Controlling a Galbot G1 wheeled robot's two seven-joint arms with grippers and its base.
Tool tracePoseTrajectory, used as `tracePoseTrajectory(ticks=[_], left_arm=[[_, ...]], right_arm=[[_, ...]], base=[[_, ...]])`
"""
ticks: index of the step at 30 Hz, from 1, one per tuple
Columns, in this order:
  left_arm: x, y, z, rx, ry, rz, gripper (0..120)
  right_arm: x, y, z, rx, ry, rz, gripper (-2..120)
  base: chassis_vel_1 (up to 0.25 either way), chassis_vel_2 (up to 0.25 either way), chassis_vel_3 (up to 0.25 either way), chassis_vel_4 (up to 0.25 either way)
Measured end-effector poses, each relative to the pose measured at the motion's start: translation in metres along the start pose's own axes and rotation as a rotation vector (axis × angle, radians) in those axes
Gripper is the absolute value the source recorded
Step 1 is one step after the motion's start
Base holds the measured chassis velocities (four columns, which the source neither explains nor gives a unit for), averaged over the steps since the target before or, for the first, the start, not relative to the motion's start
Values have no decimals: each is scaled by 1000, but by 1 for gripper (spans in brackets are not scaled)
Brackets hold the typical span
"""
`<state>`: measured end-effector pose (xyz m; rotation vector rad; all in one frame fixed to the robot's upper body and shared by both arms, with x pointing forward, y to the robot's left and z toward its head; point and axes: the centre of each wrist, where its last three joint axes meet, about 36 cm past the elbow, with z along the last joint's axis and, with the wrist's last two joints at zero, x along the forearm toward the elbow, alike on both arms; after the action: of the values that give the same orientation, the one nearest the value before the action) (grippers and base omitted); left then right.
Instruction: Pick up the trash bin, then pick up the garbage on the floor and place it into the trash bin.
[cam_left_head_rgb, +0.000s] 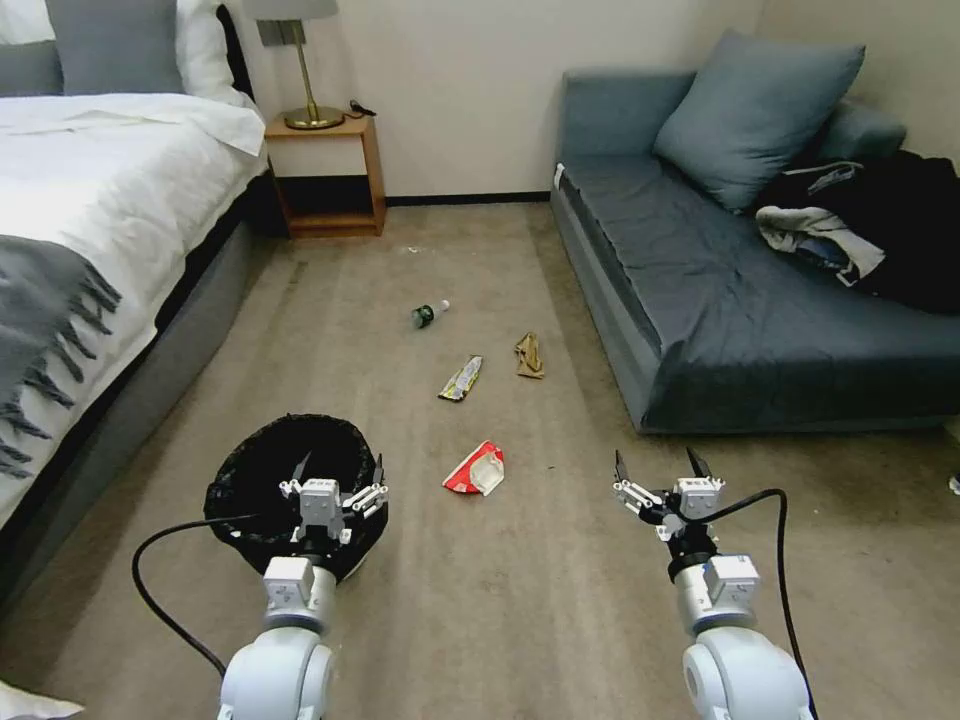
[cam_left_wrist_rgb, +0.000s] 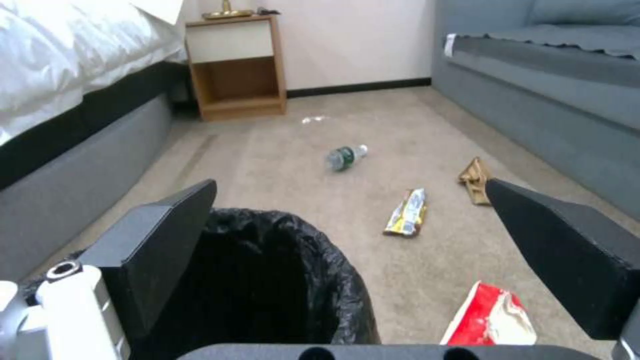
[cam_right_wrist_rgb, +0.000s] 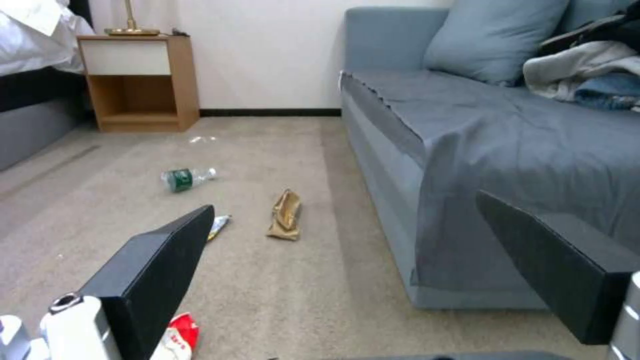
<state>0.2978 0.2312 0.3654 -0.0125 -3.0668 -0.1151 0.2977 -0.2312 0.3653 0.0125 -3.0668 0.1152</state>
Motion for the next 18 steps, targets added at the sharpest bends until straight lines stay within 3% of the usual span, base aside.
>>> tracePoseTrajectory(ticks=[18], left_arm=[[0,0,0,0,0,0,100]], right_arm=[[0,0,0,0,0,0,100]], base=[[0,0,0,0]])
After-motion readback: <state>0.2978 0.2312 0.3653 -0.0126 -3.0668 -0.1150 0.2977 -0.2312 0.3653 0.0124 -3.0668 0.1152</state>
